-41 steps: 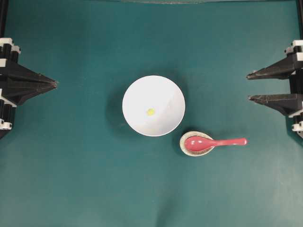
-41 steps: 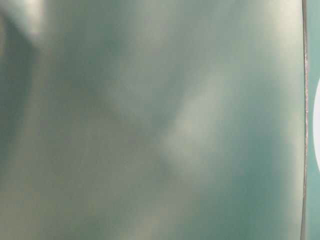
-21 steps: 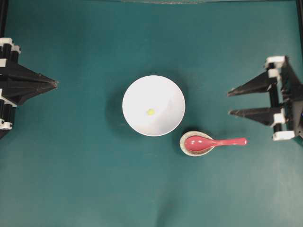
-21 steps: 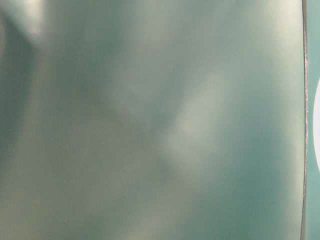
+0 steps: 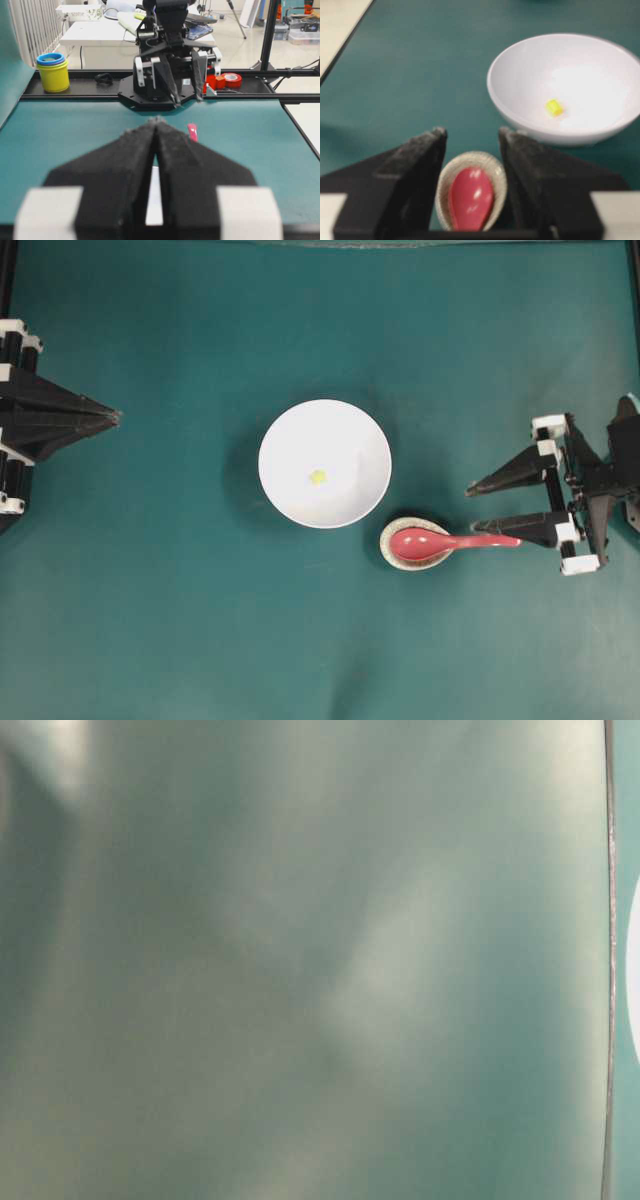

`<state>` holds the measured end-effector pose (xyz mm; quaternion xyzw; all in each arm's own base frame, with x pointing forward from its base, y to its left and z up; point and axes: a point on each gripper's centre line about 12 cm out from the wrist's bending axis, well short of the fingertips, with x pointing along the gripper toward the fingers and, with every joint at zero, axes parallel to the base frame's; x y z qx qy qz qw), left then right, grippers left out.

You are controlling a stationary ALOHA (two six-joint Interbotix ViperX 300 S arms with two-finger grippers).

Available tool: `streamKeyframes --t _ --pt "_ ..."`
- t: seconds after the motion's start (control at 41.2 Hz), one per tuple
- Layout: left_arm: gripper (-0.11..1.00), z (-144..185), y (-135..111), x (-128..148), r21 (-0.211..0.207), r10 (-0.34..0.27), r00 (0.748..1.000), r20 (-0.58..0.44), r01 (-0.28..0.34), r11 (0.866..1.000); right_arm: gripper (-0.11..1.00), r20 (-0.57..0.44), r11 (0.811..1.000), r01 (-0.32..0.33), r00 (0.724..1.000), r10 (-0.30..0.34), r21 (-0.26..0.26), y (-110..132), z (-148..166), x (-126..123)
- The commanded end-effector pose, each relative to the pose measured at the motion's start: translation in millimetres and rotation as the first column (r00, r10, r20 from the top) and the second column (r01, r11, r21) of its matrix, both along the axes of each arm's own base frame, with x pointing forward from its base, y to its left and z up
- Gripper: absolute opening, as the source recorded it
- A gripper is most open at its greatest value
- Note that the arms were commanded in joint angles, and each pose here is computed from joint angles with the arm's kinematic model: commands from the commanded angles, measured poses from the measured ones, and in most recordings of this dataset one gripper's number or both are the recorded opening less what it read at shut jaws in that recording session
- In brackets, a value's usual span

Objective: Scoop the yellow hexagonal prism block from the bowl with a spoon using the right arm.
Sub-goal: 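Lower the open right gripper over the red spoon handle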

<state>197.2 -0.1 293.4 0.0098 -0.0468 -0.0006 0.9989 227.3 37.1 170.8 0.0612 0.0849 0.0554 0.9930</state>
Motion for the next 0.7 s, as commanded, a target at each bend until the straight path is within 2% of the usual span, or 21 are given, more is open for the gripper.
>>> streamKeyframes --t 0.0,0.291,0.679 --pt "0.0 8.7 0.1 1.6 0.005 0.0 1.0 0.028 0.0 1.0 0.54 0.02 1.0 -0.014 1.0 0.014 0.013 4.7 -3.9 0.8" --pt "0.0 7.7 0.1 2.0 0.005 0.0 1.0 0.025 0.0 1.0 0.54 -0.025 0.998 -0.038 0.999 0.039 0.041 13.6 -33.2 -1.3" --pt "0.0 7.1 -0.2 2.6 0.005 -0.001 1.0 0.021 0.001 1.0 0.54 -0.098 0.999 -0.032 0.995 0.034 0.028 17.2 -60.0 -3.6"
